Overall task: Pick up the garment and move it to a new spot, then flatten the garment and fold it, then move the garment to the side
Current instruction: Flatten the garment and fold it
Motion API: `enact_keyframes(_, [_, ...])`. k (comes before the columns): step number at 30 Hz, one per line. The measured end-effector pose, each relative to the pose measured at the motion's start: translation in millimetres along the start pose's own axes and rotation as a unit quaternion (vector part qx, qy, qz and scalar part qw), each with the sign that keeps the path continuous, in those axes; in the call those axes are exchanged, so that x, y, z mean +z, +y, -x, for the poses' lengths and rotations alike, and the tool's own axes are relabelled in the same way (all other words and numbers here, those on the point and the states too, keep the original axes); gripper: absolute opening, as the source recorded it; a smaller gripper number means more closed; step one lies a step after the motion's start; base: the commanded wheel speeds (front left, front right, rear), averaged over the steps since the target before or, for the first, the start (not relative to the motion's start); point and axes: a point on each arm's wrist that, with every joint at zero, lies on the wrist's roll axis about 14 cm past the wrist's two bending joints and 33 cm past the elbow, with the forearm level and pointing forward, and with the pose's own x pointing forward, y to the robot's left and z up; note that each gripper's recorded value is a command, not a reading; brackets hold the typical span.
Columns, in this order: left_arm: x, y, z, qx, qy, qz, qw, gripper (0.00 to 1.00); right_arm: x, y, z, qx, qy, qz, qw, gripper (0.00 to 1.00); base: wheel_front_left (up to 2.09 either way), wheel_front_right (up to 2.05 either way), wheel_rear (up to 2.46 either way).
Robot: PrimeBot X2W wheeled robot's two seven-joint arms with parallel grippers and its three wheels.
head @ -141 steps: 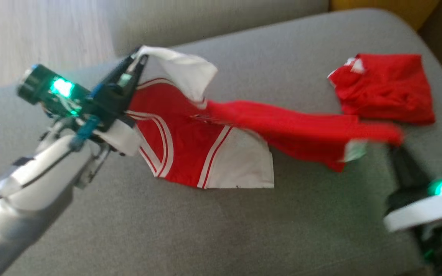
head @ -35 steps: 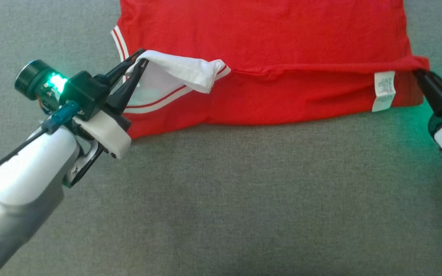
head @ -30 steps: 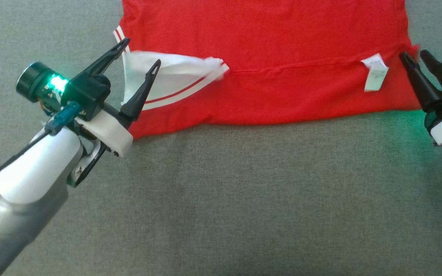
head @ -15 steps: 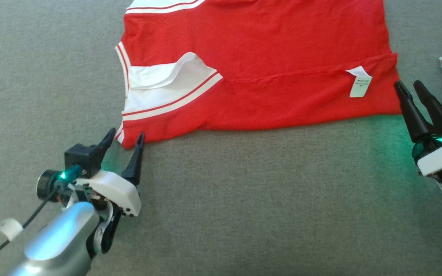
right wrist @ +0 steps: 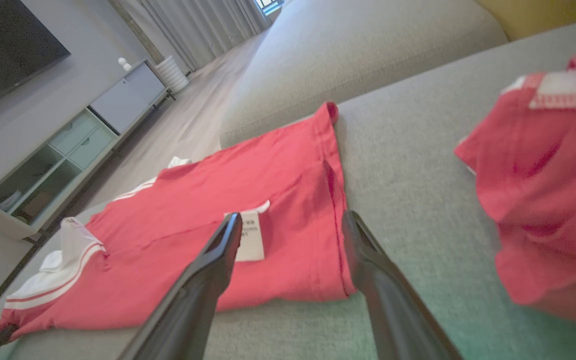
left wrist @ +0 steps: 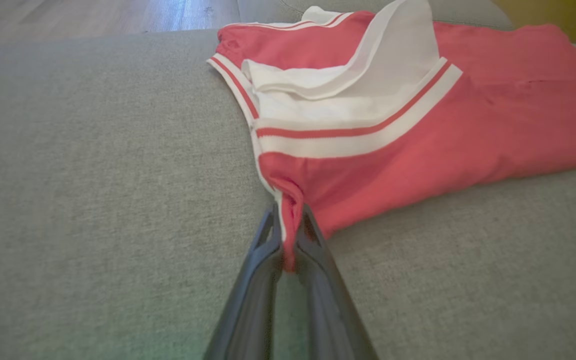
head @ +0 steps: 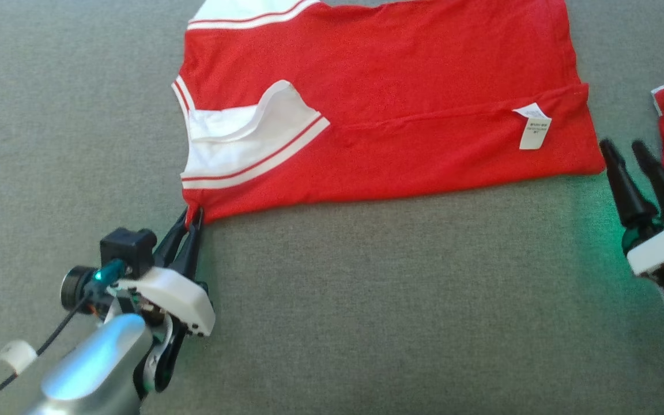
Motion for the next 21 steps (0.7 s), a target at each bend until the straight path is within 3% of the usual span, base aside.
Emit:
enact_keyframes(9, [5, 6, 19, 0.009, -0.016, -0.002, 1.000, 0.00, -45, -22, 0, -0.053, 0.081, -0.006, 0.995, 1.00, 0.00, 0.00, 0.00])
enact_keyframes(14, [5, 8, 20, 0.010, -0.016, -0.004, 1.000, 0.00, -45, -20, -19, -0.056, 0.093, -0.001, 0.994, 1.00, 0.00, 0.00, 0.00])
enact_keyframes(15, [4, 8, 20, 0.010, -0.015, -0.004, 1.000, 0.00, -44, -20, -23, -0.057, 0.093, 0.000, 0.994, 0.87, 0.00, 0.00, 0.00])
enact_keyframes(17, [3, 8, 20, 0.009, -0.014, -0.004, 1.000, 0.00, -44, -21, -29, -0.060, 0.098, -0.001, 0.993, 0.02, 0.00, 0.00, 0.00])
enact_keyframes(21, [3, 8, 23, 0.010, -0.014, -0.008, 1.000, 0.00, -48, -23, -29, -0.064, 0.114, 0.001, 0.991, 0.00, 0.00, 0.00, 0.00])
